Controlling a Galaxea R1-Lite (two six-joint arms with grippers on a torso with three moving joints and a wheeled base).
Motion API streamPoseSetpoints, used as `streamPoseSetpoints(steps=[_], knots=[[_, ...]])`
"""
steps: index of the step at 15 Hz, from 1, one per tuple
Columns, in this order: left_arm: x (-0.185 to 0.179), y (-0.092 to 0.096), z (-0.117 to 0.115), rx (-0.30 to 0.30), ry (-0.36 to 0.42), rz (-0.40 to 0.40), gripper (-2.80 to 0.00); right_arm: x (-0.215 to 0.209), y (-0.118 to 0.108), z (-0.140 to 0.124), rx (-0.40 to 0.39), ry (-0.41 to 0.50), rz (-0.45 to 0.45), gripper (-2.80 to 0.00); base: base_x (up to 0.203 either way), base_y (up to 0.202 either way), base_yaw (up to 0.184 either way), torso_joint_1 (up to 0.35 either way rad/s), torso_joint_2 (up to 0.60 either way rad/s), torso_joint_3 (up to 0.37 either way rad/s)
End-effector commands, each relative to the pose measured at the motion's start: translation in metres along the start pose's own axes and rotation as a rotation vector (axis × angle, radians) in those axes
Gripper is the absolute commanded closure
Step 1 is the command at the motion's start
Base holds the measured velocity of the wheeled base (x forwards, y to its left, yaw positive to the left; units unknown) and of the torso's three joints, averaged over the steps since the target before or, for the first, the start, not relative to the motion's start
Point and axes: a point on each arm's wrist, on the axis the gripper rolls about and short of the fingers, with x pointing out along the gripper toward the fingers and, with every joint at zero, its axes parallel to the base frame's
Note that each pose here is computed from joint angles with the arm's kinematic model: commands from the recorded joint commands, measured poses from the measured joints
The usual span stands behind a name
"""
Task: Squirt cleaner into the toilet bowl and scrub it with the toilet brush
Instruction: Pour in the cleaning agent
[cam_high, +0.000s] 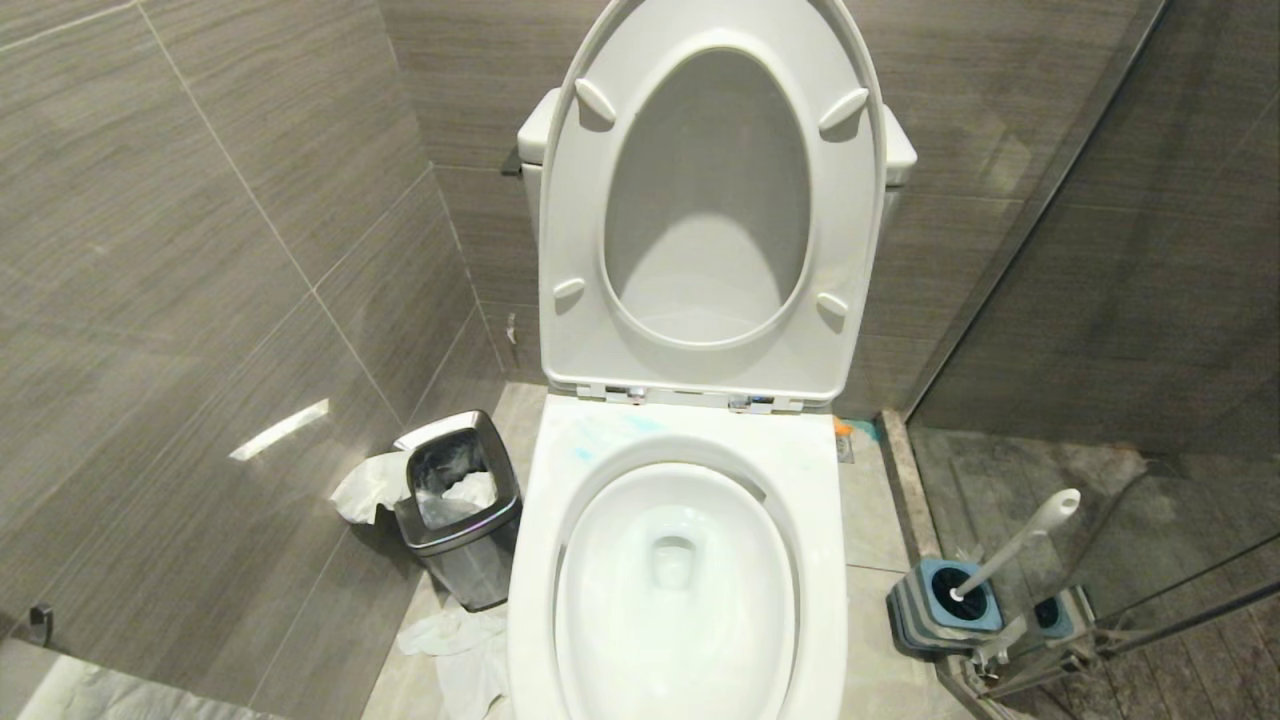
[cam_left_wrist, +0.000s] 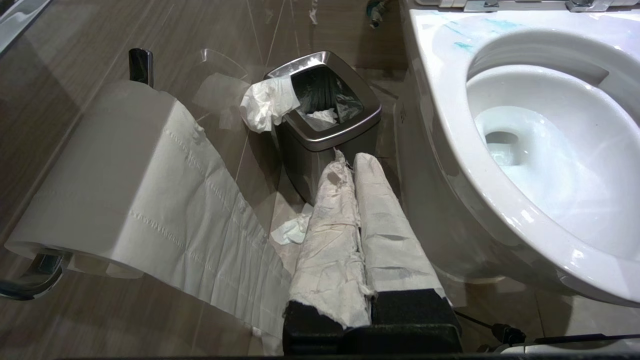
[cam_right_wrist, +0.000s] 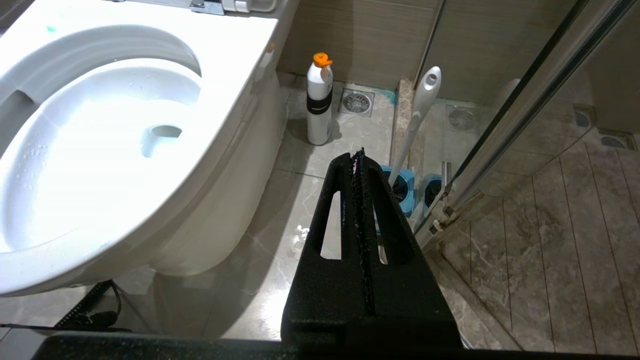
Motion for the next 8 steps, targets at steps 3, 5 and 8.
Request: streamPoseSetpoints(steps=[3, 5, 8], knots=[[0.0002, 0.0000, -0.0004, 0.000, 0.003, -0.001, 0.00, 0.0000, 0.0000, 0.0001, 0.000, 0.000, 0.000, 0.00, 0.000, 0.000, 0.000, 0.000, 0.00, 0.000], [0.0002, 0.0000, -0.0004, 0.000, 0.003, -0.002, 0.00, 0.0002, -0.0001, 0.0002, 0.000, -0.003, -0.003, 0.00, 0.000, 0.000, 0.000, 0.000, 0.00, 0.000], [0.0003, 0.0000, -0.0002, 0.007, 0.003, -0.002, 0.00, 0.0004, -0.0002, 0.0000, 0.003, -0.006, -0.007, 0.00, 0.000, 0.000, 0.000, 0.000, 0.00, 0.000]])
